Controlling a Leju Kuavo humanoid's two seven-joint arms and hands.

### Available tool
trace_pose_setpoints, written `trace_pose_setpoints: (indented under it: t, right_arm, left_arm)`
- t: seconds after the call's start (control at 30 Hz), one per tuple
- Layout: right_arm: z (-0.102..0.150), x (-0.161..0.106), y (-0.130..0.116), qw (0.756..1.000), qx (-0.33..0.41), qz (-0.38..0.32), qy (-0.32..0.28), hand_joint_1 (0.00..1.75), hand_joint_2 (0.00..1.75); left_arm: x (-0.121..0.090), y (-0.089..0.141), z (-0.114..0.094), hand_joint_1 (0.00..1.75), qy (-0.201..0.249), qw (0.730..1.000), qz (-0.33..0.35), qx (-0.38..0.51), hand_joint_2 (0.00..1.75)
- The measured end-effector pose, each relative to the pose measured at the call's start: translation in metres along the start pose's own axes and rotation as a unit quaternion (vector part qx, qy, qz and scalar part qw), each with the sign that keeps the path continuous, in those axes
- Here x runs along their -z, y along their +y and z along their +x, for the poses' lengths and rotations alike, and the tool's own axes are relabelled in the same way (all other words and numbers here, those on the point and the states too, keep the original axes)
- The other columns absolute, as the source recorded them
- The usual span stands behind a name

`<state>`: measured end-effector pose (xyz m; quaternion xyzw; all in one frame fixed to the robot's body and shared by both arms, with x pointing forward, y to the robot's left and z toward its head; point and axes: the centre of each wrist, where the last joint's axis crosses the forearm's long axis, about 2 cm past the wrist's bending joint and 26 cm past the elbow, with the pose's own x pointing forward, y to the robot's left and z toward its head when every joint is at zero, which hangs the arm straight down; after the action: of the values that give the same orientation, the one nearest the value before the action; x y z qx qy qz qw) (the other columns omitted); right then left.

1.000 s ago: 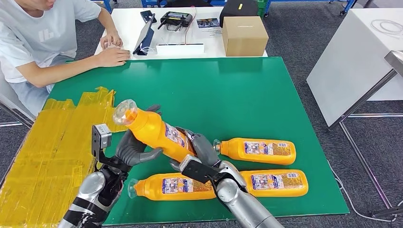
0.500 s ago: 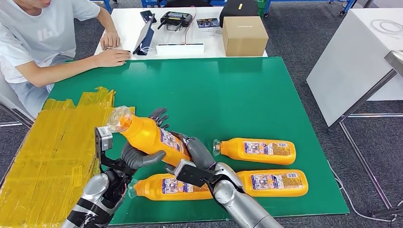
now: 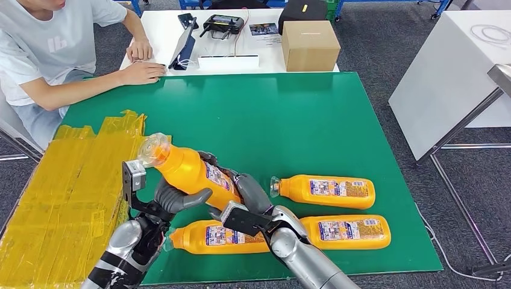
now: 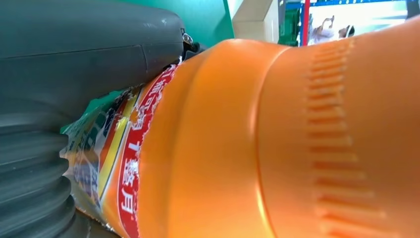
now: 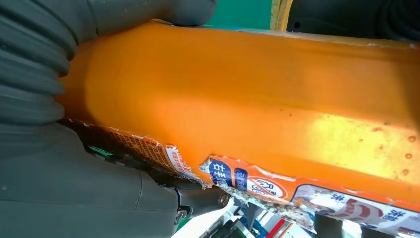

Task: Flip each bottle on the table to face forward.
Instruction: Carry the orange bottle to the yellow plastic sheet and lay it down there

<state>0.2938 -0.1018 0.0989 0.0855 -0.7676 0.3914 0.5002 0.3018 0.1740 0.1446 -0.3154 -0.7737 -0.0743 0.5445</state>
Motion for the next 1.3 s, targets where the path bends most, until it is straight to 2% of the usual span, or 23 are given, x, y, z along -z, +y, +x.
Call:
trace_pose_setpoints:
  t: [0.13,0.17,0.27,0.3,0.4,0.5,0.57,0.83,0.97,1.07,1.13,1.2,1.3]
  right_arm:
    - [0.000,0.000,0.000,1.000,0.000,-0.002,0.000,1.75,1.75]
    - [0.000,0.000,0.000,1.000,0.000,-0.003,0.000,1.40,1.75]
    - [0.000,0.000,0.000,1.000,0.001,-0.005,0.002,0.10,1.75]
    - [0.000,0.000,0.000,1.000,0.006,-0.008,0.002,0.00,1.75]
    - [0.001,-0.002,0.002,0.999,0.031,-0.019,-0.001,0.00,1.75]
    - [0.006,-0.003,0.000,0.998,0.052,-0.042,-0.013,0.00,1.75]
    - [0.011,-0.004,-0.002,0.997,0.059,-0.053,-0.023,0.00,1.75]
    - [0.018,-0.009,-0.004,0.995,0.066,-0.067,-0.038,0.00,1.75]
    - [0.021,-0.010,-0.006,0.993,0.068,-0.085,-0.052,0.00,1.75]
    - [0.029,-0.012,-0.013,0.988,0.064,-0.119,-0.072,0.00,1.75]
    - [0.038,-0.015,-0.020,0.983,0.059,-0.152,-0.088,0.00,1.75]
    - [0.046,-0.019,-0.027,0.974,0.064,-0.190,-0.105,0.00,1.75]
    - [0.060,-0.025,-0.038,0.958,0.070,-0.246,-0.131,0.00,1.75]
  left_arm:
    - [0.002,-0.003,0.001,1.75,-0.005,1.000,0.009,0.013,1.75]
    - [0.002,-0.003,0.001,1.75,-0.006,1.000,0.009,0.014,1.75]
    - [0.003,-0.004,0.001,1.75,-0.009,1.000,0.013,0.021,1.75]
    - [0.003,-0.005,0.001,1.75,-0.011,0.999,0.016,0.028,1.75]
    - [0.005,-0.006,0.003,1.75,-0.021,0.995,0.037,0.090,1.75]
    - [0.007,-0.007,0.008,1.75,-0.040,0.971,0.072,0.223,1.75]
    - [0.009,-0.005,0.012,1.75,-0.051,0.957,0.086,0.271,1.75]
    - [0.011,0.002,0.016,1.75,-0.058,0.949,0.093,0.295,1.75]
    - [0.011,0.005,0.019,1.75,-0.068,0.921,0.114,0.366,1.75]
    - [0.011,0.012,0.024,1.75,-0.071,0.877,0.134,0.457,1.75]
    - [0.013,0.019,0.030,1.75,-0.066,0.823,0.146,0.545,1.75]
    - [0.016,0.029,0.035,1.75,-0.054,0.746,0.150,0.647,1.75]
    - [0.022,0.046,0.037,1.75,-0.014,0.607,0.134,0.783,1.75]
